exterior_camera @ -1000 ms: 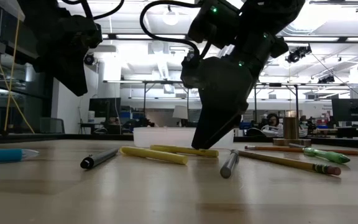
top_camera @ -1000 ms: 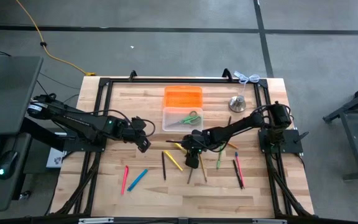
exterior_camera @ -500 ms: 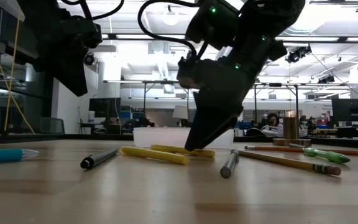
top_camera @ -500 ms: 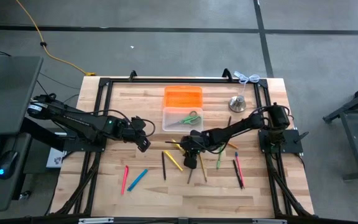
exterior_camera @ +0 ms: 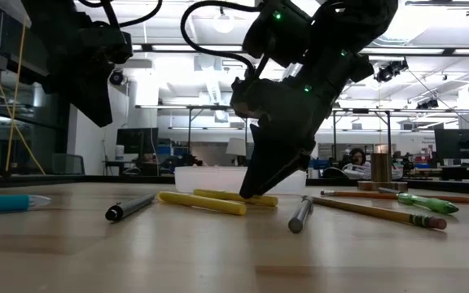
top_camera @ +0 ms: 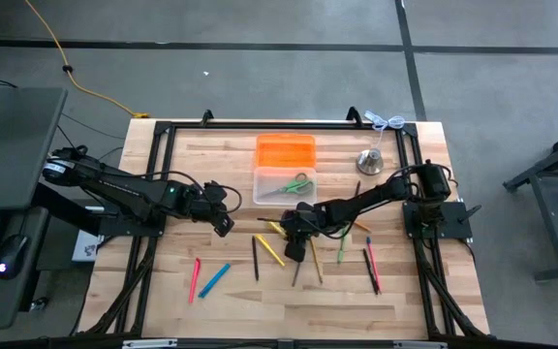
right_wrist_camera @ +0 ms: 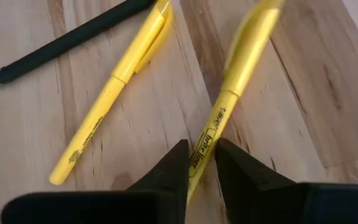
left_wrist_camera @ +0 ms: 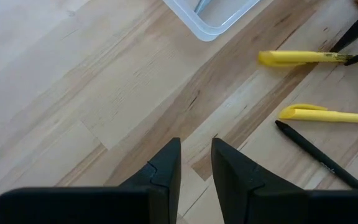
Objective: Pick & place school supplies into a supply box
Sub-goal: Put the top yellow pen into the orange supply box
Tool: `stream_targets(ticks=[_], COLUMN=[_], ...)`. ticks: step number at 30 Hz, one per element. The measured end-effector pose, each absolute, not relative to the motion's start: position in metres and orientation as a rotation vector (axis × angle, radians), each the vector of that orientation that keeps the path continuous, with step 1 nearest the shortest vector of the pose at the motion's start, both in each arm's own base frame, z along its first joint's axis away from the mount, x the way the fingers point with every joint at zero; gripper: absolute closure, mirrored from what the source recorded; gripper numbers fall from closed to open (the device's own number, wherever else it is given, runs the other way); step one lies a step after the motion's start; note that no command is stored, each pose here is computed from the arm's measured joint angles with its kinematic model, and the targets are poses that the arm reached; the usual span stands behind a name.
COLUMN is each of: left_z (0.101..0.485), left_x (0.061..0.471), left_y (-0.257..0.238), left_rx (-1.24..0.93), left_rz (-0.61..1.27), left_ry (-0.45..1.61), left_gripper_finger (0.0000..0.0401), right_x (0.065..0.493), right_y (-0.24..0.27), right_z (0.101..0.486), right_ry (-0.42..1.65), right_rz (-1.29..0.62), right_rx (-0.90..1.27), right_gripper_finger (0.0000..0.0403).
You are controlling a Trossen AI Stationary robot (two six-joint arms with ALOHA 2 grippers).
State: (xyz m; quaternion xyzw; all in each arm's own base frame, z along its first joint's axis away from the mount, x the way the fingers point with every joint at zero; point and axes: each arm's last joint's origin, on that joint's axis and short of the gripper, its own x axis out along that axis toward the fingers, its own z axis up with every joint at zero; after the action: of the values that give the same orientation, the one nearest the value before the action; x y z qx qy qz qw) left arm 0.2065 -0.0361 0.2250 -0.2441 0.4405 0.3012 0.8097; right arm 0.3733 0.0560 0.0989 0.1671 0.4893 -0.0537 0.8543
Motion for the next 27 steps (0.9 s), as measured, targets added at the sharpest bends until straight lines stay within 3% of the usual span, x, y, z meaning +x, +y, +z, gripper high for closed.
stream_targets(ticks=[11,27], left_z=[0.2250,0.2250], left_x=[0.2065,0.2065], left_y=[-0.0361,-0.0361], left_rx=[-0.522,-0.522], left_rz=[0.644,0.643], left_ry=[0.942,0.942], left_gripper_finger=[0.0284,0.0284], right_x=[0.3734,0.3731], right_y=[0.0569,0.0577], right_z=[0.0989,0.0992], right_ry=[1.034,1.038], right_rz=[-0.089,-0.077], right_rx=[0.366,0.372], right_gripper_finger=[0.0392,0.0400])
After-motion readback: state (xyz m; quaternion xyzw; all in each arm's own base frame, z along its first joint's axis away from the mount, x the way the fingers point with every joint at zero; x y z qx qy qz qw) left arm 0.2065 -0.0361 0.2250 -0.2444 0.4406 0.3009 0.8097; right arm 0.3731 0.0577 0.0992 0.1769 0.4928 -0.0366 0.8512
